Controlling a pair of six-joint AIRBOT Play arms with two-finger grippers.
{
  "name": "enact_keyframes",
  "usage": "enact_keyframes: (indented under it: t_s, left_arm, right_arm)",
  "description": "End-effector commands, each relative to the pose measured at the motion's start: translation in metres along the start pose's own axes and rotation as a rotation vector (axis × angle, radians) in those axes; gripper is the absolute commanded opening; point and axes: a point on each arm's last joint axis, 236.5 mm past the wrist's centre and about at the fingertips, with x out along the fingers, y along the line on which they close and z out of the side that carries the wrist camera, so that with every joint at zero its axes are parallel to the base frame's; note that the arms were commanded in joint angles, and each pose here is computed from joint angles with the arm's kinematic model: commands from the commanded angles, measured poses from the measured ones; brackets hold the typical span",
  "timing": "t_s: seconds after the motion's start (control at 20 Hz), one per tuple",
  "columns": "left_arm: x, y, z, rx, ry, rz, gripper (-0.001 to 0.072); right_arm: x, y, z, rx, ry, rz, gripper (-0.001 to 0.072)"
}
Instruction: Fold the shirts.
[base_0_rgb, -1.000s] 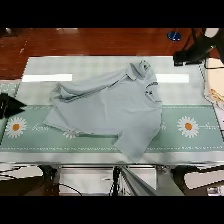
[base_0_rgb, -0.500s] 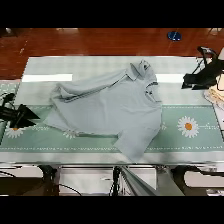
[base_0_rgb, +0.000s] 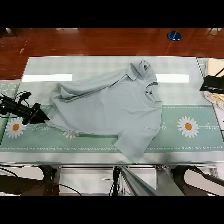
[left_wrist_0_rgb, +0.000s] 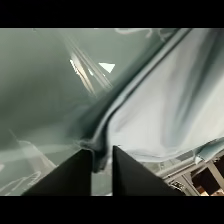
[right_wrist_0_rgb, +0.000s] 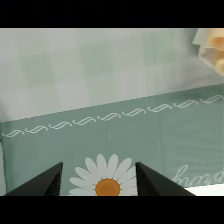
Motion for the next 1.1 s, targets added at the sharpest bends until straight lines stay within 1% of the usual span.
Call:
enact_keyframes:
  t_s: [0.0,0.05,0.15,0.25,0.3,0.45,0.55,0.7,0.85,1.05]
  left_arm:
    - [0.003,0.003,0.006,0.001,-0.017,0.02,0.0049]
    - [0.002,0.002,0.004,0.02,-0.009,0.017,0.0025]
    - [0.0,0.0,0.0,0.047,-0.003,0.015,0.0024]
    - [-0.005,-0.002,0.0,0.071,-0.014,0.017,0.0024]
    - [-0.007,-0.003,0.0,0.088,-0.019,0.019,0.0024]
    - [-0.007,-0.005,-0.003,0.117,-0.007,0.014,0.0025]
    - [-0.008,-0.006,-0.003,0.117,-0.008,0.009,0.0025]
    - [-0.008,-0.009,-0.003,0.123,-0.012,0.0,0.0025]
    - [-0.008,-0.014,-0.001,0.133,-0.02,-0.022,0.0025]
    - [-0.008,-0.017,0.0,0.132,-0.025,-0.034,0.0025]
  right_arm:
    - [-0.033,-0.02,-0.003,0.039,-0.072,-0.026,0.0524]
    - [-0.039,-0.024,-0.004,0.058,-0.087,-0.023,0.0524]
    - [-0.044,-0.033,-0.013,0.11,-0.091,0.012,0.0524]
    - [-0.023,-0.04,-0.045,0.192,-0.016,0.081,0.0524]
    - [-0.003,-0.032,-0.07,0.254,0.048,0.166,0.0524]
    - [0.041,0.034,-0.131,0.364,0.184,0.519,0.0534]
    - [0.06,0.061,-0.152,0.435,0.223,0.617,0.0534]
    - [0.079,0.079,-0.177,0.485,0.271,0.647,0.0532]
    - [0.095,0.098,-0.19,0.448,0.297,0.617,0.0531]
    - [0.109,0.131,-0.191,0.358,0.293,0.563,0.0528]
